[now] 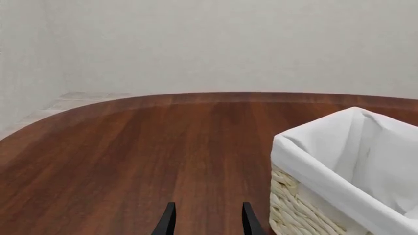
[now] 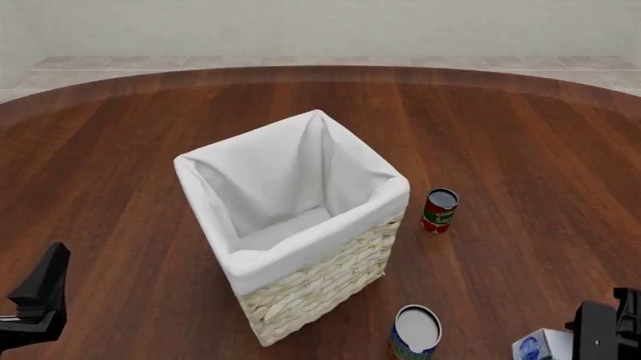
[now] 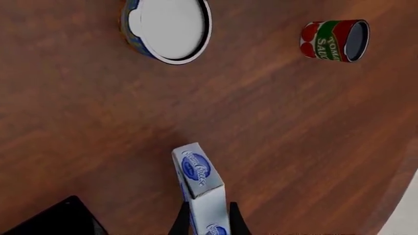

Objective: Pick up the cream cheese box, and put it in the basket.

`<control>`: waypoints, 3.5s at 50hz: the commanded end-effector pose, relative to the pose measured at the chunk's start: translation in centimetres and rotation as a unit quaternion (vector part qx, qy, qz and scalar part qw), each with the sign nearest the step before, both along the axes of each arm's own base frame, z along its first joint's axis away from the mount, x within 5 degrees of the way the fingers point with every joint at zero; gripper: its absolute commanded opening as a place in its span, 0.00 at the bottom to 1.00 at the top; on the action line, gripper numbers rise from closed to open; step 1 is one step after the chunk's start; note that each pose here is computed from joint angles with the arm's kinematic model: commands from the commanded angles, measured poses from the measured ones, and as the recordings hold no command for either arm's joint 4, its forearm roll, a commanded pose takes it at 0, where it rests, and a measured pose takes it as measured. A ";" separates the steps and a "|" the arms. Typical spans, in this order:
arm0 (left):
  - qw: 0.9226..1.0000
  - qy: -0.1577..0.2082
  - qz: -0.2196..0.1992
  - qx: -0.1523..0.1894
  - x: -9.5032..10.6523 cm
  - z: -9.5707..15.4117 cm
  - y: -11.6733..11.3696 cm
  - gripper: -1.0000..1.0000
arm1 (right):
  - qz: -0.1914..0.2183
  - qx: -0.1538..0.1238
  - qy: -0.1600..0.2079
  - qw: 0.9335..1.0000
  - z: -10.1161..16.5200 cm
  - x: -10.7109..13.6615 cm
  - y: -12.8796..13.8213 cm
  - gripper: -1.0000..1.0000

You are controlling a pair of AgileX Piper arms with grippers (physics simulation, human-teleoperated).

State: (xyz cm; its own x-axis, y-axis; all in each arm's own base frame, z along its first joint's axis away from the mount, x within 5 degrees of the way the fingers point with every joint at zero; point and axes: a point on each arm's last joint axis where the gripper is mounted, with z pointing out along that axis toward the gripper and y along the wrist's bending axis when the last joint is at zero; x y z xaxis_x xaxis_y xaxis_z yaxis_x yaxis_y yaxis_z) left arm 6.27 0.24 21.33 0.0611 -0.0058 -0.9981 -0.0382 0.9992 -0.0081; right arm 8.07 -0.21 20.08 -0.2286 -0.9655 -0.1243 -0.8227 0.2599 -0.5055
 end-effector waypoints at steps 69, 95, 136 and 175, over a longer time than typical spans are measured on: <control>1.000 -0.011 -0.002 -0.007 -0.5 0.1 0.0 1.00 | 0.034 0.051 -0.121 0.991 5.1 1.1 1.6 0.00; 1.000 -0.013 -0.001 -0.008 -0.6 0.1 0.0 1.00 | 0.052 0.082 -0.189 0.977 7.6 0.8 2.2 0.00; 1.000 -0.015 -0.004 -0.009 -0.6 0.2 -0.1 1.00 | 0.063 0.117 -0.266 0.955 11.3 0.8 2.6 0.00; 1.000 -0.015 -0.007 -0.011 -0.6 0.1 -0.1 1.00 | 0.102 0.152 -0.330 0.926 14.7 2.2 4.0 0.00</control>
State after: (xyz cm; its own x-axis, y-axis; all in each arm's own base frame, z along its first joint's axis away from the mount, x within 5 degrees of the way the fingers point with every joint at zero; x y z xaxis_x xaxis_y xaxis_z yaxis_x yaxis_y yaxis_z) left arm 5.65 0.17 21.48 0.0911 -0.0282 -0.9954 -0.0270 0.9992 -0.0308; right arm 9.89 3.40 34.09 0.1429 -0.8903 -0.4324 -0.4328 0.3367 -0.8363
